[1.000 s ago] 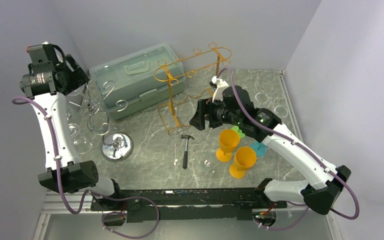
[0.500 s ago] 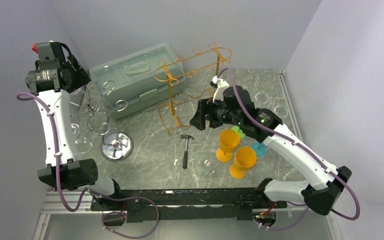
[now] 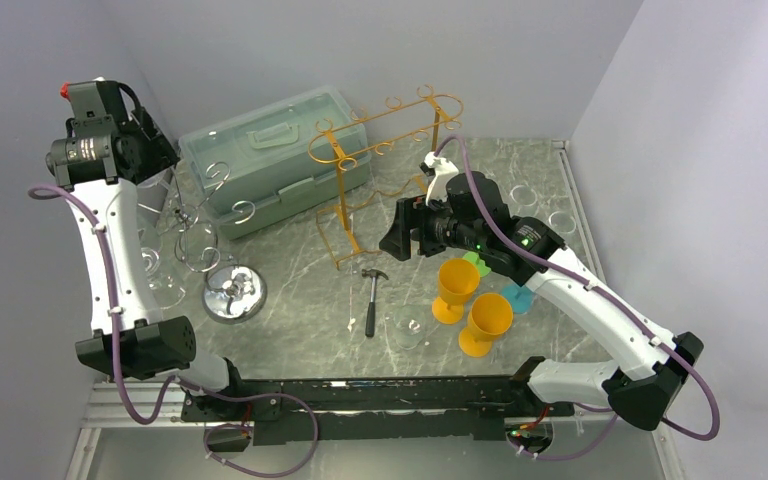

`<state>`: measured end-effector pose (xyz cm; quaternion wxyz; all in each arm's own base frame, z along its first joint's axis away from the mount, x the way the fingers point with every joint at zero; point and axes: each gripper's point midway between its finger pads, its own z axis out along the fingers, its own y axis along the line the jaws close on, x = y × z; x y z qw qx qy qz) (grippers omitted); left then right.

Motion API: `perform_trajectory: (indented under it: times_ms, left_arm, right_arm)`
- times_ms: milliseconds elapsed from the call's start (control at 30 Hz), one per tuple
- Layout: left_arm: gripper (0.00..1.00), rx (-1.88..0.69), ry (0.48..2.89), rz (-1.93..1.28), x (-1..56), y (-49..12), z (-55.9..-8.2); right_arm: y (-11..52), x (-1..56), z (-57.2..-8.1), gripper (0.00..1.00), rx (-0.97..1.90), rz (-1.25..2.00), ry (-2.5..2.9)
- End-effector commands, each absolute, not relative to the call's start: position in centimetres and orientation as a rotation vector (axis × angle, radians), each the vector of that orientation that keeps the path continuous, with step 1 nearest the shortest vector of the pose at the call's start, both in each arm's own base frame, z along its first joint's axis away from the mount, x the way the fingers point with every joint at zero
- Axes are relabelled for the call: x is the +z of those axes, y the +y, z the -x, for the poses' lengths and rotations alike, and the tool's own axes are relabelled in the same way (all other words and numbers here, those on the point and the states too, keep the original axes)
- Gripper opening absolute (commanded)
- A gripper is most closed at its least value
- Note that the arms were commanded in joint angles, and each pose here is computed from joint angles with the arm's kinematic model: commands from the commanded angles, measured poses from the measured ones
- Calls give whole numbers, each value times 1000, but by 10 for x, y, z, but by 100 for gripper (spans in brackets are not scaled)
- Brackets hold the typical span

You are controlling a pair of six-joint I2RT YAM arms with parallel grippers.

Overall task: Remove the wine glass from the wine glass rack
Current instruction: Pick up the wine glass from the wine rack.

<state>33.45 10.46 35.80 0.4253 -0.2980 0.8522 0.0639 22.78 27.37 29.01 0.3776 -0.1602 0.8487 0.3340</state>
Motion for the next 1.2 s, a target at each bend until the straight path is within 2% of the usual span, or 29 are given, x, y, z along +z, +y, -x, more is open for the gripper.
perform_trajectory:
  times_ms: [0,100,533,1167]
  left_arm:
    - [56,108,2038,695,391,95,-335]
    - [52,108,2034,687,392,95,-334]
    - [45,122,2051,642,396,94,-338]
    - [45,236,2112,563,391,91,-352]
  right_arm:
    - [275,309,-234,80,867,397,2089]
    - [275,308,-234,80,868,396,2092]
    - [276,309,-236,80,865,394,2093]
    - [280,309,-238,80,877,398,2097]
